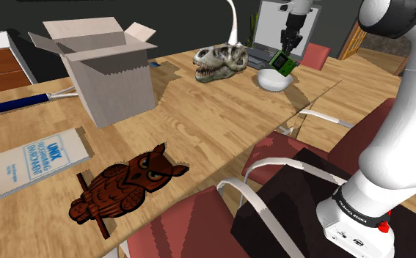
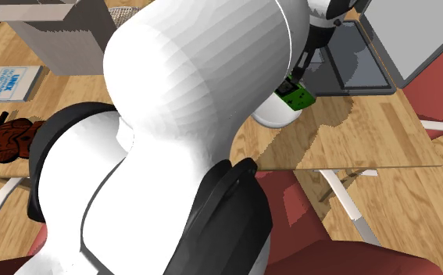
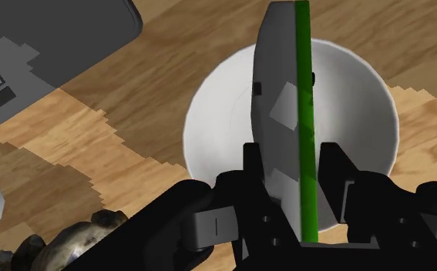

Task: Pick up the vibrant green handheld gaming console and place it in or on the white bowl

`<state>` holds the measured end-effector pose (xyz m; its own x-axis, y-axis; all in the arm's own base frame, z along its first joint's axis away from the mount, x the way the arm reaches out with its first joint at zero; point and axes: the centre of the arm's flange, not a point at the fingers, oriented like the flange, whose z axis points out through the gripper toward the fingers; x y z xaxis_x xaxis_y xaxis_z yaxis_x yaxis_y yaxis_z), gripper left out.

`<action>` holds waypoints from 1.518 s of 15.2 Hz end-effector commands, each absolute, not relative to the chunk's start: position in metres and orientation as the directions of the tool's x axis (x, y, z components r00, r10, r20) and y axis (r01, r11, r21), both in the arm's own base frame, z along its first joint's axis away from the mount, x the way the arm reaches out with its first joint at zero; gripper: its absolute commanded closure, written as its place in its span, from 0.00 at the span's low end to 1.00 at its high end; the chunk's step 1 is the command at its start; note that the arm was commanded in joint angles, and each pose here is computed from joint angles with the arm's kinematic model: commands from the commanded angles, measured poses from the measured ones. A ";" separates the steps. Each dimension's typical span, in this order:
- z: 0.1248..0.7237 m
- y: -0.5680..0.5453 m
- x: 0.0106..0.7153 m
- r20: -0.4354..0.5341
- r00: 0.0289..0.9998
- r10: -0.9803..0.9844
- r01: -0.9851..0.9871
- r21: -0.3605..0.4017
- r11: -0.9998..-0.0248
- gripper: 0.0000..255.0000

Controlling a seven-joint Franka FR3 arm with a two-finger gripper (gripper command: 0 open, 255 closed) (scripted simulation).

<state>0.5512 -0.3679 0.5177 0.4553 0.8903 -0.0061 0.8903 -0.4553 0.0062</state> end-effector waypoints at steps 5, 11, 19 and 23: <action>0.512 -0.370 0.550 -0.008 0.459 0.889 0.889 -0.002 -0.459 1.00; 0.514 -0.371 0.550 -0.008 0.459 0.889 0.889 -0.002 -0.459 0.00; 0.562 -0.370 0.551 -0.008 0.459 0.889 0.889 -0.002 -0.459 0.00; 0.562 -0.370 0.551 -0.008 0.459 0.889 0.889 -0.002 -0.459 0.00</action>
<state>0.5506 -0.3700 0.5618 0.4585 0.8886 -0.0080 0.8887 -0.4586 -0.0019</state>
